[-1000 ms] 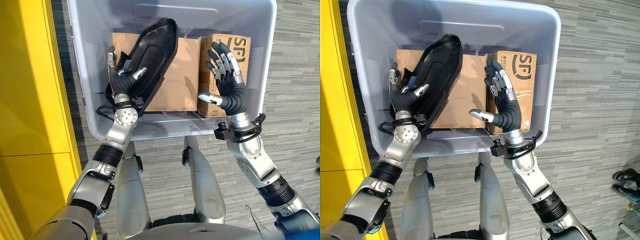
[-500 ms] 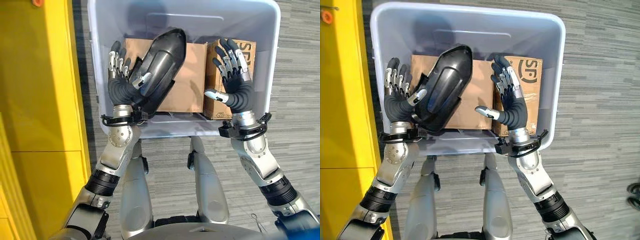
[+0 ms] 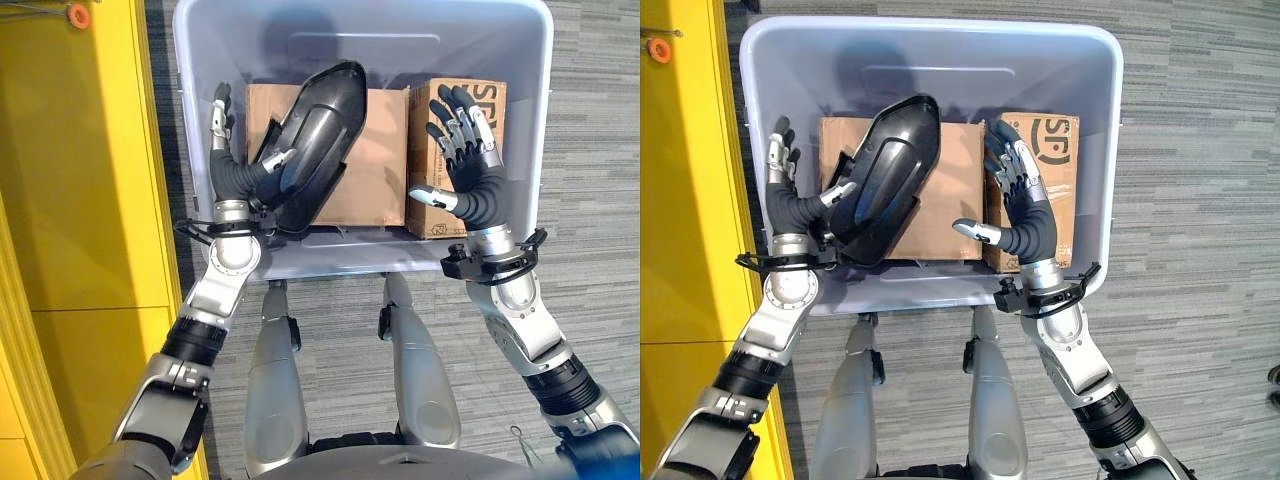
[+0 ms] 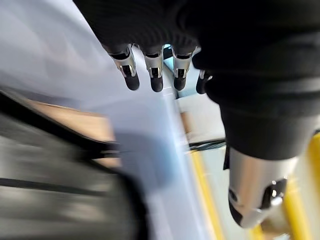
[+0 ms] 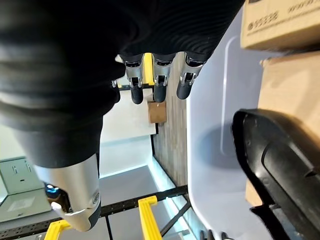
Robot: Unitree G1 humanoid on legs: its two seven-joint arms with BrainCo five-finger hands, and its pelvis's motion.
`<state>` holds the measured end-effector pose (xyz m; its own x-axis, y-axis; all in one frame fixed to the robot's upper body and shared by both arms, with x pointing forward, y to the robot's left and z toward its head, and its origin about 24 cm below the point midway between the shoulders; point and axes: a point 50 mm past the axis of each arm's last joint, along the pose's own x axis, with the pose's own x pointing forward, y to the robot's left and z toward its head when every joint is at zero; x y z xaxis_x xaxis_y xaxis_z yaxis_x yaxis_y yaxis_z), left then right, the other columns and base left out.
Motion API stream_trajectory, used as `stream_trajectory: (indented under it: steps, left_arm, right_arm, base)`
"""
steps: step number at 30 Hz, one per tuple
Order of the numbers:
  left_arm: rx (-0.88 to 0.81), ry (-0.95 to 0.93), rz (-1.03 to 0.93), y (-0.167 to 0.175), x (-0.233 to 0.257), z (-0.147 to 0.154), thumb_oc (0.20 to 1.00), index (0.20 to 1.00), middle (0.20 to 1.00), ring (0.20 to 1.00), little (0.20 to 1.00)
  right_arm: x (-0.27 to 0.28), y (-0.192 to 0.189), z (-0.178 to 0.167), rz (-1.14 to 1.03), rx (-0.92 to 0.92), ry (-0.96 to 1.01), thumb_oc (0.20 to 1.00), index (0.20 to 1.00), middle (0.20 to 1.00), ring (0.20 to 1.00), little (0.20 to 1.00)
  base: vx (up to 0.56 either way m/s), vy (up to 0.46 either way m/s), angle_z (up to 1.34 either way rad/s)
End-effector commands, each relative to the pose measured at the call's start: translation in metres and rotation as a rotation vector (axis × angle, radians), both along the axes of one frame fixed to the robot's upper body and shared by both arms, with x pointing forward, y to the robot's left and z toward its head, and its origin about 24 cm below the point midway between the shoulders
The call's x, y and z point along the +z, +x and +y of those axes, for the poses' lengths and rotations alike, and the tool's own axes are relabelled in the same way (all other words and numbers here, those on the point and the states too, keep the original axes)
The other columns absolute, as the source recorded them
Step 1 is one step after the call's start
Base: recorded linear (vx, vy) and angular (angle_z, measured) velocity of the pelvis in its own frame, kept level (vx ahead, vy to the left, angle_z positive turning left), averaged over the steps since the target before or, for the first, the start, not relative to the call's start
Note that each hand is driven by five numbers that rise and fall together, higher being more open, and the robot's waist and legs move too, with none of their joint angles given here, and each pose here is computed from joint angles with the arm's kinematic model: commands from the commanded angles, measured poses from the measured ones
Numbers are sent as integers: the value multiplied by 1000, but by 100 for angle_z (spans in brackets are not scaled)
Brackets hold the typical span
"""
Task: Move parts from the plastic box to the shelf.
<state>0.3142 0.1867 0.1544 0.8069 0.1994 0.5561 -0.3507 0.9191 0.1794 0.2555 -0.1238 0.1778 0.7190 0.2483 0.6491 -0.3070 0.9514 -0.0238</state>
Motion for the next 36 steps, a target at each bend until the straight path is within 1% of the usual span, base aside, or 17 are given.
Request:
stream_trajectory:
  steps: [1,4,11,16,18,21,24,29,32,34,35,36]
  left_arm:
    - [34,67,-157,-4,33,2,1000,1000,1000,1000,1000]
    - [52,108,-120,0,27,4,1000,1000,1000,1000,1000]
    - [80,138,-38,9,14,7,1000,1000,1000,1000,1000]
    - [118,111,-3,11,7,13,1000,1000,1000,1000,1000]
    - [152,48,30,13,-1,19,1000,1000,1000,1000,1000]
    - [191,33,67,15,-7,27,1000,1000,1000,1000,1000]
    - [267,-40,119,18,-18,45,1000,1000,1000,1000,1000]
    - [314,-19,191,22,-27,56,1000,1000,1000,1000,1000]
    - [342,-37,237,29,-32,62,1000,1000,1000,1000,1000]
    - [377,48,301,38,-32,68,1000,1000,1000,1000,1000]
    - [401,145,314,45,-24,71,931,931,931,931,931]
    - [401,211,328,50,-20,69,200,200,200,200,200]
  right_arm:
    - [22,-7,-2,-131,23,37,1000,1000,1000,1000,1000]
    - [20,-7,-3,-124,25,37,1000,1000,1000,1000,1000]
    - [19,-8,-2,-118,37,39,1000,1000,1000,1000,1000]
    - [20,-9,-3,-120,43,44,1000,1000,1000,1000,1000]
    - [19,-10,-2,-117,45,51,1000,1000,1000,1000,1000]
    - [19,-11,-2,-116,49,58,1000,1000,1000,1000,1000]
    - [21,-11,-3,-119,49,68,1000,1000,1000,1000,1000]
    - [21,-12,-2,-118,56,69,1000,1000,1000,1000,1000]
    - [22,-12,-1,-118,63,70,1000,1000,1000,1000,1000]
    - [22,-13,1,-118,73,65,1000,1000,1000,1000,1000]
    - [22,-13,1,-121,76,59,1000,1000,1000,1000,1000]
    - [22,-12,2,-121,79,56,1000,1000,1000,1000,1000]
  base:
    - [0,0,0]
    - [0,0,0]
    - [0,0,0]
    - [0,0,0]
    - [0,0,0]
    - [0,0,0]
    - [0,0,0]
    - [0,0,0]
    - [0,0,0]
    - [0,0,0]
    - [0,0,0]
    - [0,0,0]
